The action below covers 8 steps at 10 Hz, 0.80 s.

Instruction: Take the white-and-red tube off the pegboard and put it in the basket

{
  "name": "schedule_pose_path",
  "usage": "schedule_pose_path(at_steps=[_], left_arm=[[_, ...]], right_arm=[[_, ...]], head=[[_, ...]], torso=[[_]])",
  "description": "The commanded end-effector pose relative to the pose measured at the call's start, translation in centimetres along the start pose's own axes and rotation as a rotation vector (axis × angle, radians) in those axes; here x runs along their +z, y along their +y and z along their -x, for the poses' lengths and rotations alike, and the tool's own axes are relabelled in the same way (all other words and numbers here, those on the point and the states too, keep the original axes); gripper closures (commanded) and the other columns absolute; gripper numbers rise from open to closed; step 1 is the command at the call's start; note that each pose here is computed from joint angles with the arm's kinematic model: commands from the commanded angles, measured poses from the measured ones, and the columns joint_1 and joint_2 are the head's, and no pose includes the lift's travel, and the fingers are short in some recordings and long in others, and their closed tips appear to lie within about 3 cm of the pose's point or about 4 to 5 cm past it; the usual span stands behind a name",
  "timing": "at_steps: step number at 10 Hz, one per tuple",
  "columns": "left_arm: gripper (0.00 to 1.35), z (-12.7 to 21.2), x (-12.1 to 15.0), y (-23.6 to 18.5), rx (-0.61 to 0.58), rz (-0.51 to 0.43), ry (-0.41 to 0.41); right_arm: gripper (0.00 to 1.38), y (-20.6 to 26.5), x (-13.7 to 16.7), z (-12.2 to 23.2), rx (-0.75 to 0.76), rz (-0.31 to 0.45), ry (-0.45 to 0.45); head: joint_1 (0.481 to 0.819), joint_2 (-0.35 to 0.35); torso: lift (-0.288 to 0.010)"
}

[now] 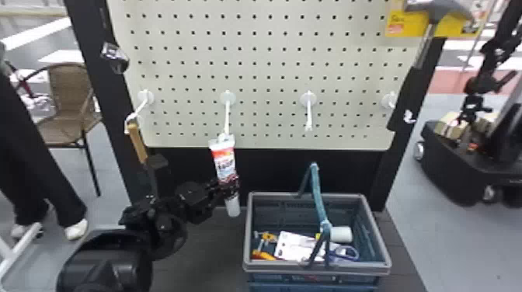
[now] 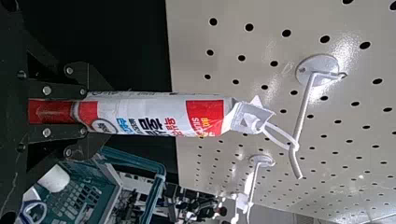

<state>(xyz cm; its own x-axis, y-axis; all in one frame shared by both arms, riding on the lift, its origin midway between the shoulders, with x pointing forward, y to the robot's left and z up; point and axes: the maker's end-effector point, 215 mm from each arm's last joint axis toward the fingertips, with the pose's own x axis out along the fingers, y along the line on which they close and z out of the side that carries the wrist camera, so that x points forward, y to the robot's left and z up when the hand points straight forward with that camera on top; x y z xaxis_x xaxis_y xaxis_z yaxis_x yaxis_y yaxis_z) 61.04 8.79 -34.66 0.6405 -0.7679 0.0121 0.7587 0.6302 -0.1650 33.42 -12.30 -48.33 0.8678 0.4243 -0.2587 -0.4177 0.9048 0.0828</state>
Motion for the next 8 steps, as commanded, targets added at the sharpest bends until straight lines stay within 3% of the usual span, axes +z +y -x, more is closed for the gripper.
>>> schedule_pose_path(at_steps=[1,8], left_arm=[[1.01,0.0,0.06,-0.02,0.0,-0.002,0.0],[1.01,0.34,-0.04,-0.27,0.007,-0.004,0.002]], right_arm=[[0.35,0.0,-0.01,0.0,0.0,0.0,0.0],[0.35,0.05,-0.53,0.07,0.0,-0.004,0.009]], head=[[0.549,0.0],[0.549,0.0]], torso=[[-0.1],[-0.1]])
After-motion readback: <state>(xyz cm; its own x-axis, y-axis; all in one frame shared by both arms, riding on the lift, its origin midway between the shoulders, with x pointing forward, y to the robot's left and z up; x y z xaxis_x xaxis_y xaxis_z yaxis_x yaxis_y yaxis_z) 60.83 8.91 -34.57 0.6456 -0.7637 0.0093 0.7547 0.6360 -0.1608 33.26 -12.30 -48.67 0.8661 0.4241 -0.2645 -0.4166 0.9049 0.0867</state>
